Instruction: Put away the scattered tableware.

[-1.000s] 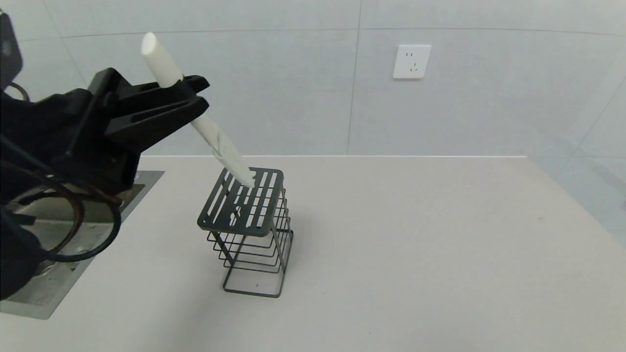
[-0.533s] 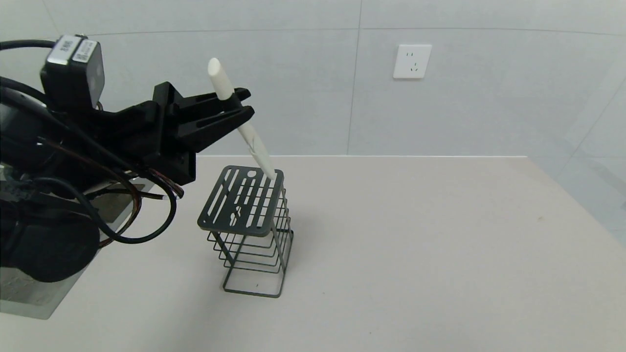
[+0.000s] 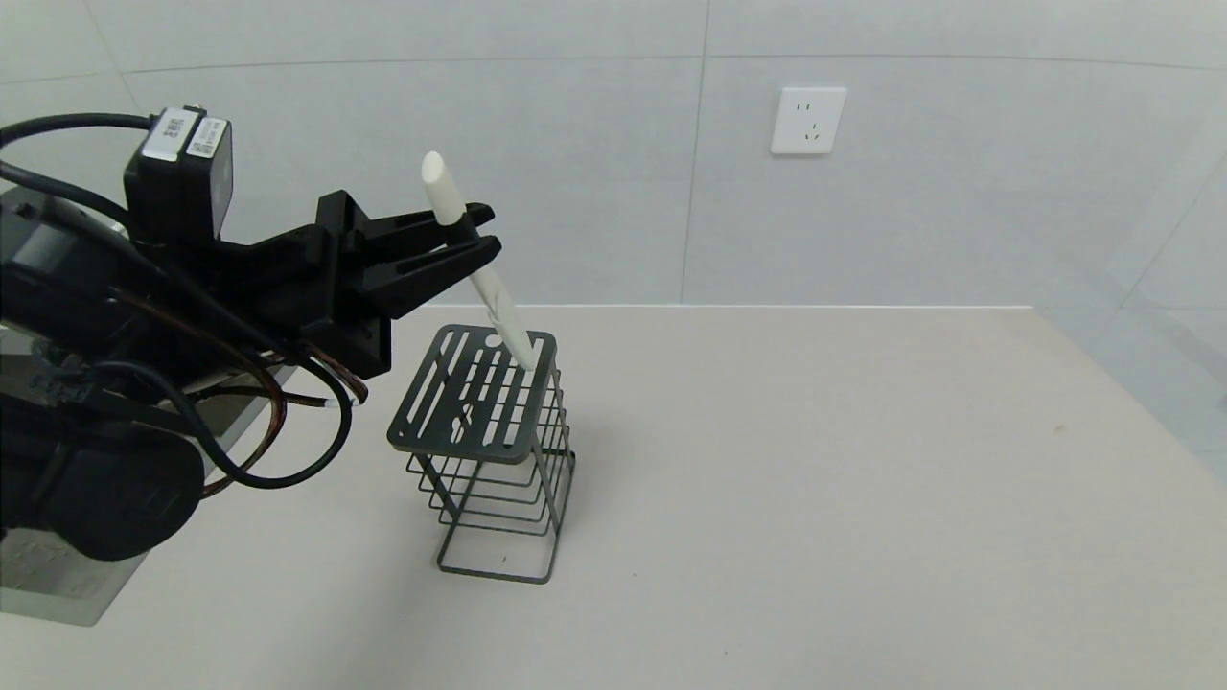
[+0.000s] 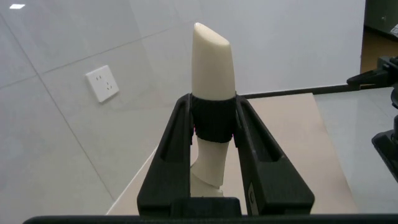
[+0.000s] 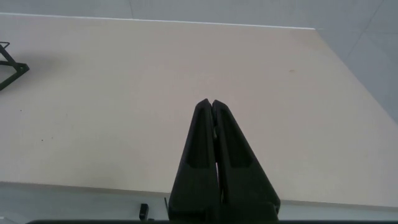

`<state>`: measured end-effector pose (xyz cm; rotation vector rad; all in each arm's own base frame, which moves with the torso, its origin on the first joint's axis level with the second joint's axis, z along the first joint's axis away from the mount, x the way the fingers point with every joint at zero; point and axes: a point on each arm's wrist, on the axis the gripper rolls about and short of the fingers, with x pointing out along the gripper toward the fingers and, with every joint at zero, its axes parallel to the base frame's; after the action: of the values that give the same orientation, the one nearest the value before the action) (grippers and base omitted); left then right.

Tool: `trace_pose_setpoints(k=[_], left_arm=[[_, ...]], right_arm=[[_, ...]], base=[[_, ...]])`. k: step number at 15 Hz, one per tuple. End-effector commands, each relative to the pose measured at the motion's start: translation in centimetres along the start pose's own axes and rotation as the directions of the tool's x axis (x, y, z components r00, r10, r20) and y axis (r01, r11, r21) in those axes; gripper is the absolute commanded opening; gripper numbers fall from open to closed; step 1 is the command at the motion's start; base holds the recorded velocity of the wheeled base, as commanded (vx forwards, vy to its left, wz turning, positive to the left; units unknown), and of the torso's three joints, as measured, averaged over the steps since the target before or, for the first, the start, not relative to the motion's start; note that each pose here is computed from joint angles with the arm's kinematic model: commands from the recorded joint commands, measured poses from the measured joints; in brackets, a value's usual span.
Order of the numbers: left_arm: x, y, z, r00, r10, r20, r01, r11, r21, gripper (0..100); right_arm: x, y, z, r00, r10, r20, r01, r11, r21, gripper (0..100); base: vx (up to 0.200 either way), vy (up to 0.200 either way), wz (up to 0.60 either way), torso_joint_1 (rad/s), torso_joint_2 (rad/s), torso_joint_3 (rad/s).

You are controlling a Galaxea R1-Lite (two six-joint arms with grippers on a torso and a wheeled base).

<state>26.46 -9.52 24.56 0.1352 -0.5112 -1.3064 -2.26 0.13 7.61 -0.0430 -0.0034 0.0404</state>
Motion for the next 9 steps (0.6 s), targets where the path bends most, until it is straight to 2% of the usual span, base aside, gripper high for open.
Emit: trace_pose_setpoints(k=[1,5,9], left_arm=[[-0.01,0.01,-0.23,1.0,0.0,-0.003,0.0,1.0,-0.006,0],[0.01,0.09,-0.56,1.0,0.002,-0.008,-0.003,1.0,-0.014,0],[-0.57,0.51,-0.7,1.0,0.024,-0.019,-0.025,1.0,-0.01,0]], right_arm=[[0.01,0.0,0.01,1.0,0.001,-0.001,-0.001,1.0,0.0,0],[0.01,0.0,0.01,1.0,0.001,-0.001,-0.001,1.0,0.0,0],[0.01,0.0,0.02,1.0,0.001,0.001,-0.001,1.0,0.0,0]], base=[[0.0,0.0,0.0,0.0,0.0,0.0],[0.0,0.0,0.0,0.0,0.0,0.0],[0.0,0.0,0.0,0.0,0.0,0.0]])
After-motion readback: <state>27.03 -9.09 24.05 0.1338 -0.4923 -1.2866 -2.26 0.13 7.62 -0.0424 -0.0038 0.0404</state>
